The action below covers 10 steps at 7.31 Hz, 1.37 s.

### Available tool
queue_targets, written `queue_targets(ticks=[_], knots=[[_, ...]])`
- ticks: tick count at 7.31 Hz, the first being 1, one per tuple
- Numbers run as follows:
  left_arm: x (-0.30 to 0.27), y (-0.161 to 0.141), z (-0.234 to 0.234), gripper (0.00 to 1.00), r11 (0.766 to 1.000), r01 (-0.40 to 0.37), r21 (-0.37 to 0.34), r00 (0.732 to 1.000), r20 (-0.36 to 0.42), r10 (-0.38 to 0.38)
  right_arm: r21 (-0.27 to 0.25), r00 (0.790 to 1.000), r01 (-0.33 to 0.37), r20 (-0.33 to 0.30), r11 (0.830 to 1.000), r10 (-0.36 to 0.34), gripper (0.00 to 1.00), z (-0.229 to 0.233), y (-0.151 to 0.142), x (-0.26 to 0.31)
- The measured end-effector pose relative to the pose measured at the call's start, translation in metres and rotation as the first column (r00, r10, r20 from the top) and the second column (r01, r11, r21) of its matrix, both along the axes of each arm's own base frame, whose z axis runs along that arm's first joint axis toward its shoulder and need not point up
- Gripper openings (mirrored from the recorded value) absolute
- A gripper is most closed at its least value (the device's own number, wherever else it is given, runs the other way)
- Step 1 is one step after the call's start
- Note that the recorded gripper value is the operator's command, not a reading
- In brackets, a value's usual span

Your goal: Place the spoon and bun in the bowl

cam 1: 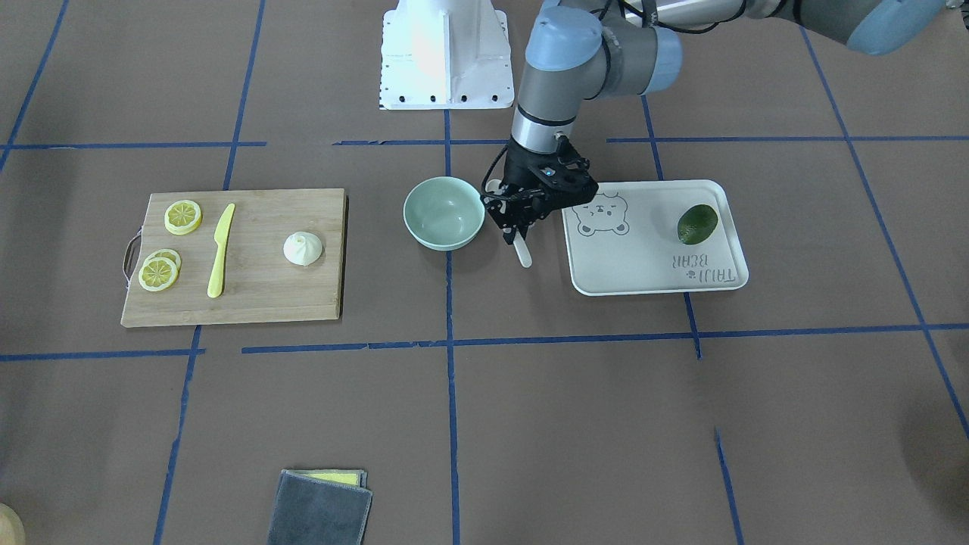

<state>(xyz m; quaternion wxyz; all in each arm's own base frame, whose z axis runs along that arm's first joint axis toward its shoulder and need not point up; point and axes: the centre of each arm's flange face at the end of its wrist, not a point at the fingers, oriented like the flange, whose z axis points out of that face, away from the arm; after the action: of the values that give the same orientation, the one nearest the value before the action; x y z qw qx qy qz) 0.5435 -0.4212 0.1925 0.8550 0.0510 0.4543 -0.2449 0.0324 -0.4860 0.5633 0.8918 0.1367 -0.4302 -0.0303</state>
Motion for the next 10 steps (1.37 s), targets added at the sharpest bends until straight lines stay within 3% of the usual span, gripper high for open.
queue_targets(ticks=[1,2,3,4,7,8,10], knots=[[0.024,0.010,-0.011,0.00,0.999,0.035,-0.030,0.999,-0.008,-0.035,0.000,1.000,0.000,0.000,1.000,0.000,1.00,0.000,0.000,0.000],[0.038,0.017,-0.017,0.32,0.998,0.045,-0.040,0.999,-0.008,-0.045,0.000,1.000,0.000,0.000,1.000,0.000,1.00,0.000,0.000,0.000],[0.043,0.020,-0.019,0.78,0.998,0.044,-0.038,0.999,-0.007,-0.044,0.000,1.000,0.000,0.000,1.000,0.000,1.00,0.000,0.000,0.000],[0.045,0.022,-0.020,1.00,0.999,0.035,-0.026,0.999,-0.003,-0.035,0.001,1.000,0.000,0.000,1.000,0.000,1.00,0.000,0.000,0.000],[0.032,0.027,-0.012,1.00,0.990,-0.082,0.119,0.995,0.064,0.075,0.011,1.000,0.000,0.002,1.000,0.000,1.00,-0.006,0.000,0.000],[0.005,0.030,-0.005,1.00,0.965,-0.150,0.214,0.986,0.099,0.131,0.027,1.000,0.003,0.004,1.000,-0.003,1.00,-0.013,0.000,0.000],[-0.078,0.004,0.014,1.00,0.866,-0.295,0.403,0.950,0.219,0.222,0.062,1.000,0.009,0.009,0.998,-0.009,1.00,-0.030,0.001,-0.003]])
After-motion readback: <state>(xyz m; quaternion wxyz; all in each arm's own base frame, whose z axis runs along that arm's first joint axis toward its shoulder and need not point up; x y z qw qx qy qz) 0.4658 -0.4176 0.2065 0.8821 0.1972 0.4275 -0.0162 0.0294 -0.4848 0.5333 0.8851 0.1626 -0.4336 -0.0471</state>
